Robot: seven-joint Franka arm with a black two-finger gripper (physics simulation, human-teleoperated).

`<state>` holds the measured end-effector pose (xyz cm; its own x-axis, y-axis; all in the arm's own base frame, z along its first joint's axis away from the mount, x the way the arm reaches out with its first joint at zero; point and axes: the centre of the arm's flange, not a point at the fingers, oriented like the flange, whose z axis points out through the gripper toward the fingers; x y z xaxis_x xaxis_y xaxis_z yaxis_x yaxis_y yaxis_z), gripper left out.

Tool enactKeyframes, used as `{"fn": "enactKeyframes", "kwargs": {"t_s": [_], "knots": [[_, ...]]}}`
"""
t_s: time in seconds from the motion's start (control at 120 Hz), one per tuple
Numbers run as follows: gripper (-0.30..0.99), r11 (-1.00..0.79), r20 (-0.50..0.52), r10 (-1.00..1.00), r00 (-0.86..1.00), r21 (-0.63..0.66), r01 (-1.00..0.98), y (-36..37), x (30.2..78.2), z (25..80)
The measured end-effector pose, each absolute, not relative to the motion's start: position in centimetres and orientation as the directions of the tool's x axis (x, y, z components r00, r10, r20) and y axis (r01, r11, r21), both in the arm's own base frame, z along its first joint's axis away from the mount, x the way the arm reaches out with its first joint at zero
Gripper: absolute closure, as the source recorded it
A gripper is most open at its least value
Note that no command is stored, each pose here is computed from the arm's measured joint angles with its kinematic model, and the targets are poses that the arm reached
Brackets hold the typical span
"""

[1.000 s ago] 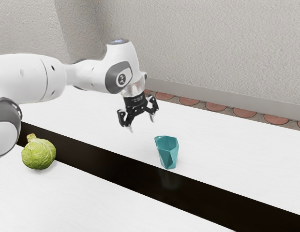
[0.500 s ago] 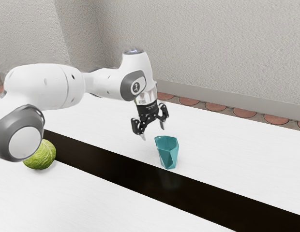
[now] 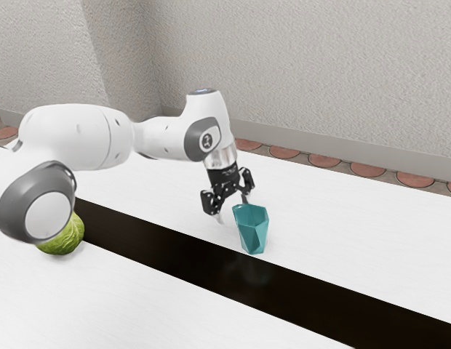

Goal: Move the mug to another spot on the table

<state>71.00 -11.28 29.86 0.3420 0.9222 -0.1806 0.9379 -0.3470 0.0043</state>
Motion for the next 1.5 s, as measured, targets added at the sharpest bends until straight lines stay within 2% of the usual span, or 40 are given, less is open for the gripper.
{"fn": "enactKeyframes", "kwargs": {"t_s": [0.217, 0.375, 0.467, 0.625, 0.692, 0.983, 1.1, 1.267, 1.5], "knots": [[0.04, -0.332, -0.245, 0.914, 0.324, 0.008, 0.943, -11.2, 71.5, 28.9], [0.10, -0.330, -0.271, 0.909, 0.317, -0.003, 0.944, -11.2, 71.5, 28.1], [0.20, -0.330, -0.274, 0.909, 0.315, -0.007, 0.944, -11.3, 71.5, 27.9], [0.47, -0.334, -0.280, 0.906, 0.318, -0.011, 0.942, -11.7, 71.4, 27.6], [0.52, -0.335, -0.285, 0.905, 0.317, -0.014, 0.942, -11.7, 71.3, 27.6], [0.58, -0.260, -0.437, 0.871, 0.225, -0.021, 0.965, -10.8, 71.1, 28.8], [0.60, -0.226, -0.474, 0.860, 0.189, -0.023, 0.974, -9.7, 69.7, 30.9], [0.60, -0.165, -0.510, 0.853, 0.109, -0.064, 0.984, -7.3, 65.2, 32.1], [0.61, -0.055, -0.497, 0.868, 0.001, -0.093, 0.994, -0.8, 61.2, 31.3]]}}
